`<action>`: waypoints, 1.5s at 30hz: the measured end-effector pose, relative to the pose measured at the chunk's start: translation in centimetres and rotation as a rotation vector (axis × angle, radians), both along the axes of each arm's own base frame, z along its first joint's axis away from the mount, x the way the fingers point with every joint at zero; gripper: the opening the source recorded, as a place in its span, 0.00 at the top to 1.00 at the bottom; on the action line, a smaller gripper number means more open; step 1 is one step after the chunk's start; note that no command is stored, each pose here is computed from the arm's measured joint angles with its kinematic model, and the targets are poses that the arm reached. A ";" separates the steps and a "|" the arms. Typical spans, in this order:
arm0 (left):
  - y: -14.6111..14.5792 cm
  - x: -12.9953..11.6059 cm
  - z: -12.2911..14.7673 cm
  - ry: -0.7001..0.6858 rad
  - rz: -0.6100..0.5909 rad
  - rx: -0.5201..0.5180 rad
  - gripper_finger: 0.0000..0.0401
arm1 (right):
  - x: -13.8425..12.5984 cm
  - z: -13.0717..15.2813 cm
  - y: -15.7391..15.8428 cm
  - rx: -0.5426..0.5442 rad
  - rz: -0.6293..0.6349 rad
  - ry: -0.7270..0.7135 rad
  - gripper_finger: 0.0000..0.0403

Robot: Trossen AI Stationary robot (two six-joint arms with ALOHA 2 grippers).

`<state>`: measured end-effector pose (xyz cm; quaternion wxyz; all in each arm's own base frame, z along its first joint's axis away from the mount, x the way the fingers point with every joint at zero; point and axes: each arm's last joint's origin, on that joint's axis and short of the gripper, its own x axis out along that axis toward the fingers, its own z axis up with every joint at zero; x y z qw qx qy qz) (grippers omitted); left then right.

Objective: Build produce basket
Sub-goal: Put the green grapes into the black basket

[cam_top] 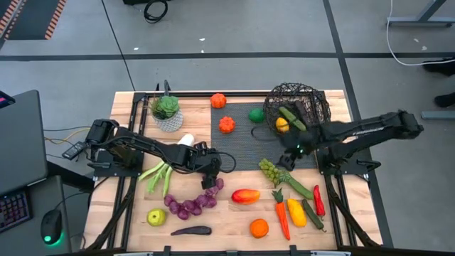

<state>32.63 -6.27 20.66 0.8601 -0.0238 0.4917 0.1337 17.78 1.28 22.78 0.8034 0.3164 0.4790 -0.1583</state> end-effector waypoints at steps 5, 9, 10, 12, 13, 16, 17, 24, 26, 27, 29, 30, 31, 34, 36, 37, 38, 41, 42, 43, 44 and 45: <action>-0.4 0.0 0.4 -0.033 -0.006 -0.011 0.22 | 1.0 -2.1 1.3 -0.004 0.002 0.045 0.07; -0.4 -0.1 1.3 -0.074 -0.001 -0.025 0.22 | 2.0 -2.7 2.0 -0.047 0.011 0.016 0.10; -0.4 -0.2 1.4 -0.078 0.008 -0.030 0.22 | 2.3 -2.9 2.3 -0.068 0.026 0.008 0.11; -0.4 -0.2 1.7 -0.095 0.014 -0.037 0.22 | 2.9 -3.6 3.0 -0.122 0.064 0.011 0.12; -0.4 -0.2 1.7 -0.098 0.014 -0.038 0.22 | 3.3 -4.0 3.2 -0.148 0.081 0.016 0.12; -0.4 -0.3 1.9 -0.101 0.014 -0.038 0.22 | 4.1 -5.5 3.7 -0.203 0.102 0.059 0.13; -0.4 -0.3 2.0 -0.107 0.013 -0.040 0.22 | 4.4 -6.0 3.8 -0.208 0.109 0.070 0.14; -0.4 -0.3 2.1 -0.106 0.000 -0.032 0.22 | 5.4 -8.5 3.9 -0.221 0.101 0.160 0.14; -0.4 -0.3 2.1 -0.107 -0.001 -0.031 0.22 | 5.6 -8.7 3.9 -0.222 0.101 0.156 0.14; -0.4 -0.3 2.1 -0.107 -0.001 -0.031 0.22 | 5.6 -8.7 3.9 -0.225 0.098 0.145 0.14; -0.4 -0.3 2.1 -0.108 0.000 -0.032 0.22 | 5.7 -8.5 3.9 -0.238 0.090 0.127 0.15; -0.4 -0.3 2.1 -0.109 0.003 -0.035 0.22 | 5.7 -8.3 3.8 -0.248 0.085 0.118 0.17; -0.4 -0.3 2.1 -0.110 0.005 -0.036 0.22 | 5.7 -8.1 3.8 -0.261 0.078 0.107 0.19; -0.4 -0.3 2.1 -0.109 -0.003 -0.030 0.22 | 5.5 -7.4 3.8 -0.309 0.076 0.070 0.32; -0.4 -0.3 2.1 -0.102 -0.028 -0.014 0.22 | 5.4 -7.1 3.9 -0.331 0.075 0.056 0.43; -0.3 -0.3 2.1 -0.098 -0.043 -0.002 0.22 | 5.4 -7.1 3.9 -0.337 0.074 0.053 0.49; -0.2 -0.2 2.4 -0.097 -0.059 0.009 0.22 | 5.4 -7.1 4.0 -0.343 0.073 0.049 0.55; 0.4 1.0 4.4 -0.194 -0.037 0.030 0.22 | 5.4 -7.0 4.0 -0.340 0.075 0.044 0.71; 0.5 1.4 5.1 -0.236 -0.021 0.039 0.22 | 5.4 -6.9 4.0 -0.330 0.078 0.042 0.76; 0.7 1.6 5.6 -0.262 -0.019 0.047 0.22 | 5.4 -6.6 3.9 -0.323 0.078 0.039 0.80; 0.7 1.9 6.1 -0.283 -0.030 0.058 0.22 | 5.5 -6.2 3.9 -0.318 0.075 0.024 0.83; 0.7 2.0 6.6 -0.299 -0.044 0.068 0.22 | 5.5 -5.7 4.0 -0.314 0.073 0.005 0.85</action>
